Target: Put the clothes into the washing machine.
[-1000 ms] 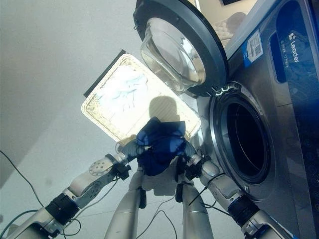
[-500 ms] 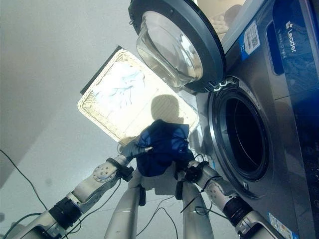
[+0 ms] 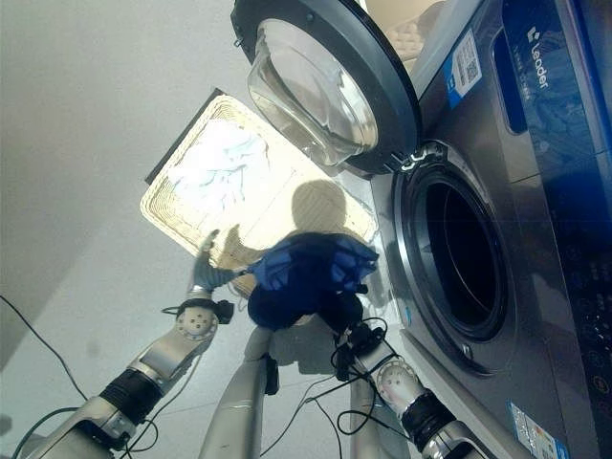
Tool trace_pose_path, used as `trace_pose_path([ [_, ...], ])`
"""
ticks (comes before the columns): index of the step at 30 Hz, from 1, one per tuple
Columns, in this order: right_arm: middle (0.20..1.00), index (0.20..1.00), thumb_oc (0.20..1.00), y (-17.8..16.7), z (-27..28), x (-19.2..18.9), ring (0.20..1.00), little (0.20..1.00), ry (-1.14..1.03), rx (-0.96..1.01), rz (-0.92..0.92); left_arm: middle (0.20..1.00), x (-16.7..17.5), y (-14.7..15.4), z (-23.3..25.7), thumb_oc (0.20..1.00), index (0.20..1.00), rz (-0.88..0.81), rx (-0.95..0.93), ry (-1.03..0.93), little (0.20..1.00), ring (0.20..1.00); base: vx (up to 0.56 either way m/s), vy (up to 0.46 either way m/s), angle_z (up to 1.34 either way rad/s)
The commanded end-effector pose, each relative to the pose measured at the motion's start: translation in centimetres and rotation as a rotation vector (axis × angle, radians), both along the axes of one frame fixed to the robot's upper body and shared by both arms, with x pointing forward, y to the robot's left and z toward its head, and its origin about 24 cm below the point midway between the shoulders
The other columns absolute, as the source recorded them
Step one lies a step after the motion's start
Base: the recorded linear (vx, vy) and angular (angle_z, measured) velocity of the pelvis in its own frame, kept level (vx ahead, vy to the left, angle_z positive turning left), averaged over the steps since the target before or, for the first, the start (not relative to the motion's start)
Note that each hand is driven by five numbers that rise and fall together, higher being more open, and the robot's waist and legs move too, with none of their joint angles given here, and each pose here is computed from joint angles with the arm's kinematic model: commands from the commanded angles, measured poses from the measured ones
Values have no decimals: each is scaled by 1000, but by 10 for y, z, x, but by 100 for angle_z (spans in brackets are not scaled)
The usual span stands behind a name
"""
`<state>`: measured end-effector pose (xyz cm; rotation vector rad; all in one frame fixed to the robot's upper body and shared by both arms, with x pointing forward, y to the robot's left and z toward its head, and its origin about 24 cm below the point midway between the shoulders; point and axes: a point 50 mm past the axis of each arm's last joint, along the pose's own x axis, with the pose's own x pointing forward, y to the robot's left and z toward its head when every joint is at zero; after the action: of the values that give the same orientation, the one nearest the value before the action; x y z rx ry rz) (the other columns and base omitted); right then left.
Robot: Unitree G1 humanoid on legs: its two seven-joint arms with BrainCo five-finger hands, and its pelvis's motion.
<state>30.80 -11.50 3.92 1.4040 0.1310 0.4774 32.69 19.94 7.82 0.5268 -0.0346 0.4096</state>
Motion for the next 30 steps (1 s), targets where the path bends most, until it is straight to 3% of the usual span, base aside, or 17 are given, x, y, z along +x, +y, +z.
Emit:
trace_pose_path([
  [1, 200, 200, 200, -11, 19, 4, 200, 200, -69, 248, -161, 1000, 1, 13, 1, 1000, 1000, 143, 7, -35, 1000, 1000, 21, -4, -5],
  [3, 200, 200, 200, -24, 22, 9, 200, 200, -61, 255, -267, 1000, 2, 19, -2, 1000, 1000, 181, -3, -10, 1000, 1000, 26, 2, -4],
  [7, 200, 200, 200, -114, 40, 25, 200, 200, 57, 304, -805, 1000, -1, 50, -24, 1000, 1000, 302, -25, 74, 1000, 1000, 47, 7, -6],
  [9, 200, 200, 200, -122, 44, 26, 200, 200, 64, 317, -843, 1000, -2, 52, -24, 1000, 1000, 310, -15, 75, 1000, 1000, 30, -32, -6],
  [10, 200, 200, 200, -153, 55, 25, 200, 200, 130, 364, -1032, 1000, -2, 56, -27, 1000, 1000, 308, 20, 94, 1000, 1000, 38, -95, -9],
  [11, 200, 200, 200, -178, 67, 19, 200, 200, 205, 441, -1191, 1000, -4, 56, -29, 1000, 1000, 299, 30, 95, 1000, 1000, 35, -99, -5],
  [13, 200, 200, 200, -196, 78, 12, 200, 200, 228, 522, -1302, 1000, -5, 56, -30, 1000, 1000, 292, 30, 89, 1000, 1000, 15, -46, -3],
  [14, 200, 200, 200, -227, 81, -14, 200, 200, 267, 652, -1550, 1000, -12, 53, -39, 1000, 1000, 277, 29, 93, 1000, 1000, 0, 0, 0],
  [15, 200, 200, 200, -228, 82, -16, 200, 200, 265, 669, -1566, 1000, -12, 53, -38, 1000, 1000, 275, 27, 88, 1000, 1000, 57, -2, 0],
  [17, 200, 200, 200, -248, 86, -45, 200, 200, 293, 832, -1791, 1000, -17, 47, -43, 1000, 1000, 250, 27, 90, 1000, 1000, 43, 26, 1],
  [19, 344, 344, 344, -252, 99, -53, 344, 344, 276, 892, -1849, 1000, -17, 44, -41, 1000, 1000, 239, 27, 85, 1000, 1000, -6, 8, -3],
  [20, 536, 536, 536, -256, 106, -58, 536, 536, 273, 928, -1868, 1000, -16, 43, -39, 1000, 1000, 233, 33, 84, 1000, 1000, -12, 5, -14],
  [21, 853, 853, 853, -260, 113, -62, 853, 853, 273, 959, -1860, 1000, -17, 42, -40, 1000, 1000, 229, 29, 82, 1000, 1000, 5, 3, -14],
  [23, 1000, 1000, 1000, -259, 121, -59, 1000, 1000, 226, 994, -1782, 1000, -17, 39, -42, 1000, 1000, 221, 19, 78, 1000, 1000, 18, 22, -7],
  [28, 1000, 1000, 1000, -229, 144, -30, 1000, 1000, -49, 864, -1500, 1000, -15, 34, -41, 1000, 1000, 205, 13, 46, 1000, 1000, 32, 22, -7],
  [30, 1000, 1000, 1000, -220, 142, -20, 1000, 1000, -61, 803, -1438, 1000, -14, 33, -37, 1000, 1000, 211, 23, 21, 1000, 1000, 16, 3, -2],
])
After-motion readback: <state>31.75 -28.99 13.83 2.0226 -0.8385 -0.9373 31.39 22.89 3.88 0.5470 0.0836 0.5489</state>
